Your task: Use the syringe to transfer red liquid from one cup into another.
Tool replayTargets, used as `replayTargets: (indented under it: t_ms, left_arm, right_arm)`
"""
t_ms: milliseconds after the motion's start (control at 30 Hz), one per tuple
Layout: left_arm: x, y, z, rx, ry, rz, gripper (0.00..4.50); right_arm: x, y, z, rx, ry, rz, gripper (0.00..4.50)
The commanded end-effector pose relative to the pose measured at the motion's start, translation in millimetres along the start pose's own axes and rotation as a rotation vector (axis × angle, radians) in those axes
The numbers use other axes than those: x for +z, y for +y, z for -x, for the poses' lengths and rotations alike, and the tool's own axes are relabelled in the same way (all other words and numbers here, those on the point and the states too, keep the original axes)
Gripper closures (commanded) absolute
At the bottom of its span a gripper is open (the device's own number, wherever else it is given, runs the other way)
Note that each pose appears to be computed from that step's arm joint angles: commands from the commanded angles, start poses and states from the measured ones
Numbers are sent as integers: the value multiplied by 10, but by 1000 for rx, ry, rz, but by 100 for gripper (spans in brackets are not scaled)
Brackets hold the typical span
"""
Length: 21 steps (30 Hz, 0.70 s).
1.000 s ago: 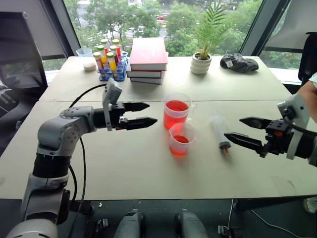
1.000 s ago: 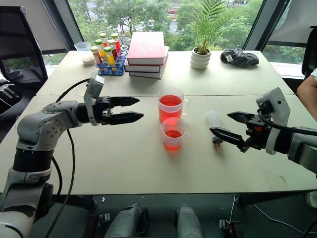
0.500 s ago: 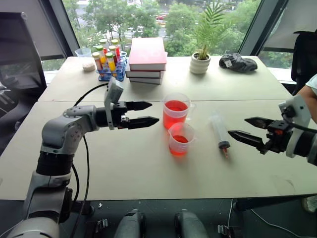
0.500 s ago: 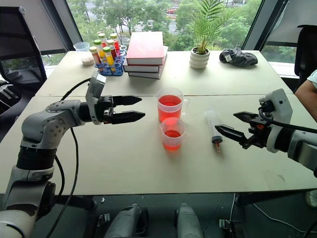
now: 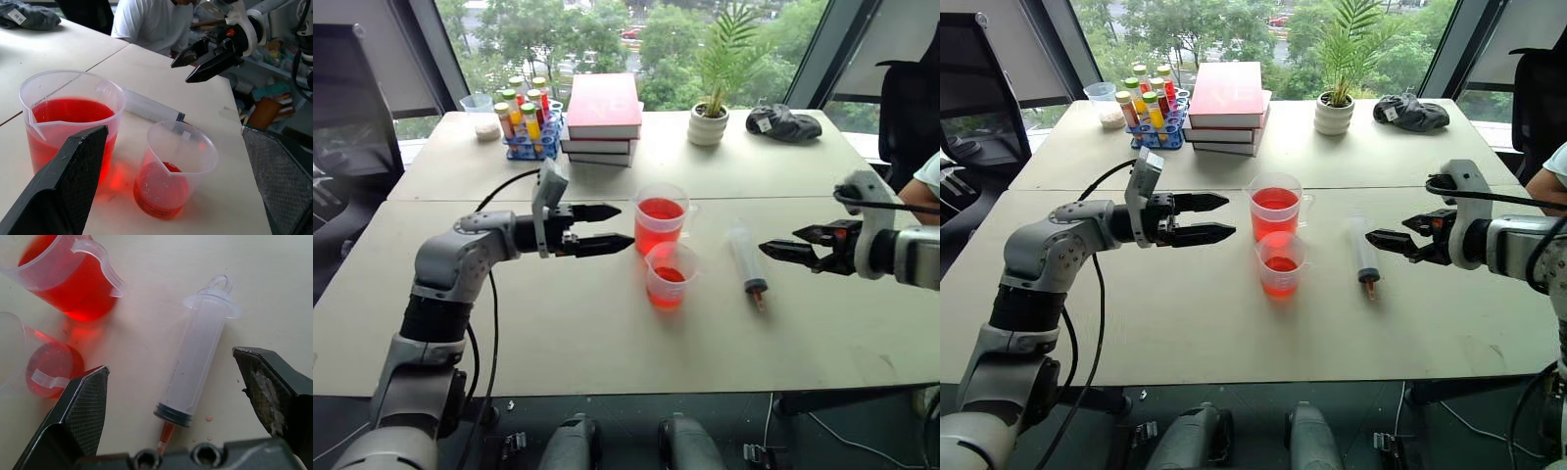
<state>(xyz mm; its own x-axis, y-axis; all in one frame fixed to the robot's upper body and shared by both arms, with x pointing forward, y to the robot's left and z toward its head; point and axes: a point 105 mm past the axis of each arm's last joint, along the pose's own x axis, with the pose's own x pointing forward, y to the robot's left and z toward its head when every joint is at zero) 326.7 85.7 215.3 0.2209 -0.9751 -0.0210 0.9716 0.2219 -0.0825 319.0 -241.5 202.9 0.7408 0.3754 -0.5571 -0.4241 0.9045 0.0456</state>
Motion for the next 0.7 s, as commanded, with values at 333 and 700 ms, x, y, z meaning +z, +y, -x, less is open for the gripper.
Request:
replayTargets:
  t_ms: [333,700]
  left_arm:
    - [146,-134,-111,-2,-37,-71,0]
    - [143,-147,-130,35,-64,-56,0]
  right_arm:
    - [-58,-288,-646,-114,223,-31,8]
    - [-70,-392,-1062,-165,294,2,95]
